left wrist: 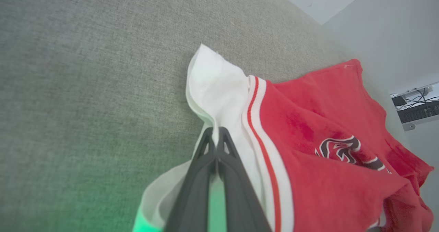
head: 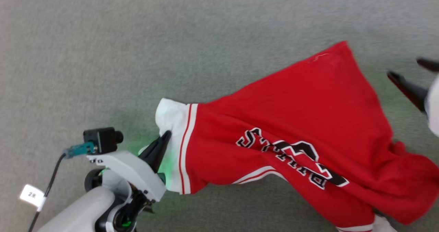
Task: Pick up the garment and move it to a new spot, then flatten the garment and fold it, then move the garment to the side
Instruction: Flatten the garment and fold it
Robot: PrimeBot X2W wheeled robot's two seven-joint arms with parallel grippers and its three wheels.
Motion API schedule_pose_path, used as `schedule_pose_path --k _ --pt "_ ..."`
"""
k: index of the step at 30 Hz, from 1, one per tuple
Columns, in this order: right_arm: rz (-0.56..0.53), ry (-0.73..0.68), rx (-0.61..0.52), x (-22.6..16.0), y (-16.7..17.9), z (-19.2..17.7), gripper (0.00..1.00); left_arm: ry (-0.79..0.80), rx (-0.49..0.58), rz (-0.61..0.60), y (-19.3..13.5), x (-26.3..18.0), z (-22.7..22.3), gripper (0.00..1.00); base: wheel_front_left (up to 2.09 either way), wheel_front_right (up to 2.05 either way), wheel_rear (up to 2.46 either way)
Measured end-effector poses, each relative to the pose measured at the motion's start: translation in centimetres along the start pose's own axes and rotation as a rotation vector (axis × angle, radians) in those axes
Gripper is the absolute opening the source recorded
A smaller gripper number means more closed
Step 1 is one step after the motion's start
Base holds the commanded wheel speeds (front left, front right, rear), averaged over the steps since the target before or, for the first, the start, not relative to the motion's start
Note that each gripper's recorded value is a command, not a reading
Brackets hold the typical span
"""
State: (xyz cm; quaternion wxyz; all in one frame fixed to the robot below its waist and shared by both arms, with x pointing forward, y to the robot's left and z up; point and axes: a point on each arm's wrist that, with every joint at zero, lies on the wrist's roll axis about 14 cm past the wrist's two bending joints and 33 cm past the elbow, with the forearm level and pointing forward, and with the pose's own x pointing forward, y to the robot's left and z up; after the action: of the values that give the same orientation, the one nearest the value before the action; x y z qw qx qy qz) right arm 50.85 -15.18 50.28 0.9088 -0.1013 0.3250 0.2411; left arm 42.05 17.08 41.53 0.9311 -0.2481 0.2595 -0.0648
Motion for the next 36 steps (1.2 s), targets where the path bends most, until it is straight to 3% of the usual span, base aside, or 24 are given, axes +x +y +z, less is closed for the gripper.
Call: schedule_pose_path --k 3,9,18,19,20,21,26,31,36 --pt "0.014 0.005 -0.028 3.5 0.4 1.1 1.0 0.0 -0.009 0.009 0.4 0.4 -0.2 0.0 0.0 0.0 0.0" --pt "0.043 0.137 -0.075 9.7 1.4 -1.0 1.0 0.006 -0.023 0.035 1.7 0.8 -0.7 0.0 0.0 0.0 0.0" --pt "0.076 0.241 -0.114 14.1 1.9 -3.0 1.0 0.005 -0.042 0.063 3.1 1.2 -1.1 0.0 0.0 0.0 0.0" --pt "0.082 0.247 -0.114 14.3 1.9 -3.1 0.75 0.006 -0.043 0.065 3.2 1.3 -1.2 0.0 0.0 0.0 0.0" --pt "0.087 0.253 -0.111 14.5 1.9 -3.1 0.33 0.006 -0.044 0.066 3.3 1.4 -1.2 0.0 0.0 0.0 0.0" --pt "0.089 0.258 -0.111 14.6 1.9 -3.2 0.0 0.005 -0.045 0.067 3.4 1.4 -1.2 0.0 0.0 0.0 0.0" --pt "0.102 0.193 -0.075 14.6 2.2 -2.2 0.0 -0.017 -0.043 0.063 3.4 1.5 -0.7 0.0 0.0 0.0 0.0" --pt "0.101 0.021 0.063 13.8 1.7 0.6 0.0 -0.082 -0.002 0.05 3.1 1.7 2.0 0.0 0.0 0.0 0.0" --pt "0.003 -0.179 0.163 11.6 -2.3 5.0 0.0 -0.201 0.082 -0.016 1.0 3.4 7.7 0.0 0.0 0.0 0.0"
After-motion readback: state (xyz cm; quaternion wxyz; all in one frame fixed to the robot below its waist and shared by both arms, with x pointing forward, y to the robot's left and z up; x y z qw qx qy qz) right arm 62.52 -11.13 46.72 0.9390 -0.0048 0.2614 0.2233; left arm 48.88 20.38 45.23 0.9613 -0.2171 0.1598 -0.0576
